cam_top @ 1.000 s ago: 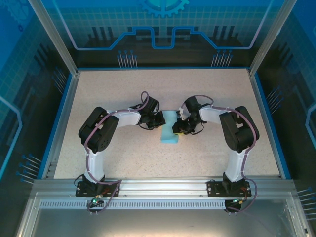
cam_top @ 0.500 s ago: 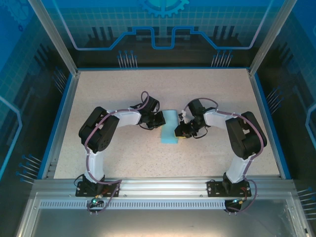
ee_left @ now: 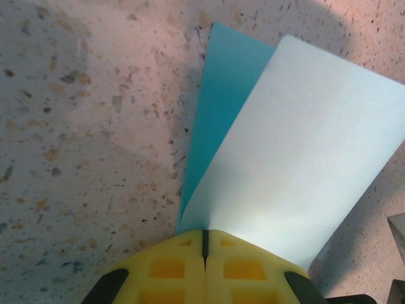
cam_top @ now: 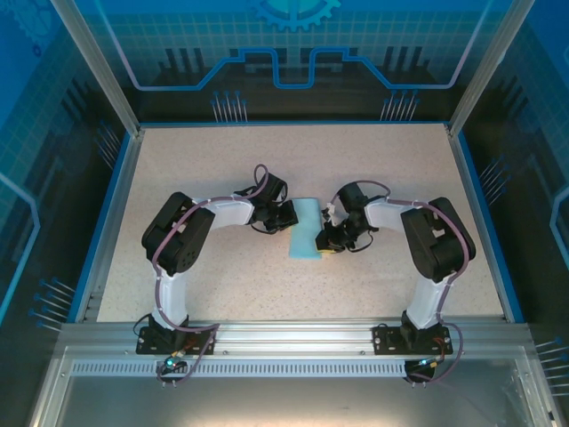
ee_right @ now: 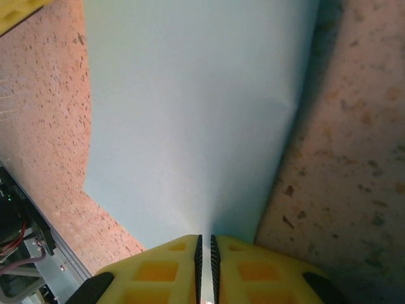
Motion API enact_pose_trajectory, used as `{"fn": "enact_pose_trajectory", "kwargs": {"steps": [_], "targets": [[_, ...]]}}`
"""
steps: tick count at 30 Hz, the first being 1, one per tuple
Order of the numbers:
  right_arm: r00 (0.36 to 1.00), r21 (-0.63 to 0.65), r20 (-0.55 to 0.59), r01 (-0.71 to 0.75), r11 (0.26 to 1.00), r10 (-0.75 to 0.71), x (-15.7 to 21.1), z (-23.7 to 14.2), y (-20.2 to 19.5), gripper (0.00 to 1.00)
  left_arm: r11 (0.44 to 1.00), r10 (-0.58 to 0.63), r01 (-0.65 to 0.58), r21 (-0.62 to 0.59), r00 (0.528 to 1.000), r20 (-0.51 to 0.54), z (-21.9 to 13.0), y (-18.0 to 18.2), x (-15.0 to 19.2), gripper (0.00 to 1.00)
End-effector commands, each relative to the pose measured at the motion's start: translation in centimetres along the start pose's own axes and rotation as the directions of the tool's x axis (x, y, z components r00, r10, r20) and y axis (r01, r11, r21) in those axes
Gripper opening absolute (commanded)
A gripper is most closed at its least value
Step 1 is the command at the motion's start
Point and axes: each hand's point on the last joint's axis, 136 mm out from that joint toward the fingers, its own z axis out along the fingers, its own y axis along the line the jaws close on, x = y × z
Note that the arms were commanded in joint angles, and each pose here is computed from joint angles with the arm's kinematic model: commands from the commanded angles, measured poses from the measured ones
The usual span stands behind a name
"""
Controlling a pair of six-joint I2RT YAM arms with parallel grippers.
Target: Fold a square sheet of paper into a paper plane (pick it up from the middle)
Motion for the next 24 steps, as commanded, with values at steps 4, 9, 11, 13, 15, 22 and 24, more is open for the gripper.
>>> {"fn": "enact_pose_trajectory", "kwargs": {"steps": [4, 9, 11, 13, 15, 22, 24], "targets": [[1.000, -0.041, -0.004, -0.003, 0.999, 0.002, 1.3, -0.3, 0.6, 0.15, 0.991, -0.051, 0.043, -0.124, 0.997, -0.059, 1.3, 3.5, 1.9, 0.00], [0.997, -0.007, -0.057, -0.052, 0.999, 0.051, 2.8, 1.2, -1.2, 0.15, 0.991, -0.053, 0.045, -0.124, 0.997, -0.060, 1.3, 3.5, 2.0, 0.00], [0.997, 0.005, -0.062, -0.054, 0.999, 0.055, 2.9, 1.2, -1.4, 0.15, 0.991, -0.053, 0.045, -0.127, 0.997, -0.059, 1.3, 3.6, 2.0, 0.00], [0.998, -0.011, -0.046, -0.041, 0.999, 0.041, 2.5, 0.7, -0.7, 0.15, 0.991, -0.053, 0.045, -0.127, 0.997, -0.061, 1.3, 3.6, 2.1, 0.00], [1.000, -0.038, -0.006, -0.018, 0.999, 0.018, 1.5, -0.5, 0.8, 0.15, 0.991, -0.052, 0.045, -0.126, 0.997, -0.060, 1.2, 3.6, 2.0, 0.00], [0.975, -0.001, 0.220, 0.036, 0.999, -0.035, -5.9, -4.4, 3.1, 0.17, 0.991, -0.053, 0.045, -0.125, 0.997, -0.060, 1.2, 3.5, 2.0, 0.00], [0.972, 0.006, 0.235, 0.025, 1.000, -0.025, -7.5, -4.3, 2.9, 0.17, 0.991, -0.054, 0.046, -0.126, 0.997, -0.061, 1.2, 3.6, 2.1, 0.00]]}}
